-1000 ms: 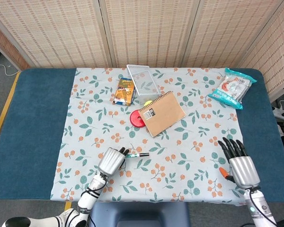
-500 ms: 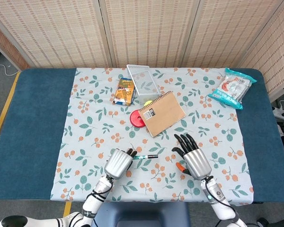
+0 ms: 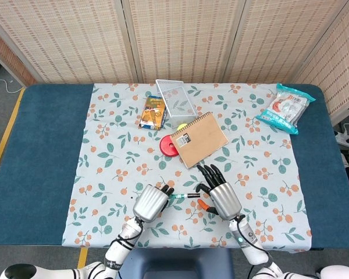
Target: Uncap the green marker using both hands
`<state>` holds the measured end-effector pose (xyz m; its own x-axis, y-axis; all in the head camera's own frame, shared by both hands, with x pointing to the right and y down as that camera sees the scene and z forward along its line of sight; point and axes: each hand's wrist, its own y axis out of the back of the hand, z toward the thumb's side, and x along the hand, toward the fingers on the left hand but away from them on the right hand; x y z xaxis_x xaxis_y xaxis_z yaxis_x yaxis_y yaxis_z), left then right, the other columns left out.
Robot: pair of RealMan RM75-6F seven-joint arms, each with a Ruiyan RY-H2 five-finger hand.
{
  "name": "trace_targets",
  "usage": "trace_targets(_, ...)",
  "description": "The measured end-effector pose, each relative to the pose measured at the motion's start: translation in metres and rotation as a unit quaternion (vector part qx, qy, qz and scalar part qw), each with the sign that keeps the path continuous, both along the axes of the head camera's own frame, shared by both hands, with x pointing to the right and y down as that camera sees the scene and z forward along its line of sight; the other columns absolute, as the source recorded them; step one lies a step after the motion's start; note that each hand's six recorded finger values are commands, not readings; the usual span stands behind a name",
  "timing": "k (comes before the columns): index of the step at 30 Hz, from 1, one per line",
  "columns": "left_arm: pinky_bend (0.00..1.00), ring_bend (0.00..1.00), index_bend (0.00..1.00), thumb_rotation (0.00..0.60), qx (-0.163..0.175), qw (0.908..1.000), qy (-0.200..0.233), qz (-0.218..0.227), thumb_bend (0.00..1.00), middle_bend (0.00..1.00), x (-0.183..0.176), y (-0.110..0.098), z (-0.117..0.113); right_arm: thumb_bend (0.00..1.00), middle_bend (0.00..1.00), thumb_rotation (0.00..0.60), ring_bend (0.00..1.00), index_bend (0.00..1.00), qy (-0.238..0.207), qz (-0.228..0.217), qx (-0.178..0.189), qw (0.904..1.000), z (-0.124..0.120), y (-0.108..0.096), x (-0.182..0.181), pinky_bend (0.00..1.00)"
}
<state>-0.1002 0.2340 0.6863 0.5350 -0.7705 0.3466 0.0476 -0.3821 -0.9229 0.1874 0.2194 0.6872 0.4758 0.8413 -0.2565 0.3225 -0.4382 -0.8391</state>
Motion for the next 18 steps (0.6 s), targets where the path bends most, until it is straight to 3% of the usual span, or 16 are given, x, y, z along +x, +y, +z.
trace_targets(11,1.0,0.85,0.85,0.6,0.004,1.0,0.002,-0.005,0.58,0.97,-0.0023,-0.0023,-0.0039,0.19,0.0,0.6,0.0,0.52,-0.012,-0.001,-0.002,0.9999,0.0023,-0.0006,-0.0058,0.0)
trace_targets(18,1.0,0.86,0.85,0.6,-0.013,0.9999,0.008,-0.006,0.58,0.97,-0.0013,0.0011,-0.0052,0.21,0.0,0.6,0.0,0.52,-0.014,0.003,-0.001,0.9999,0.0023,-0.0023,-0.0042,0.0)
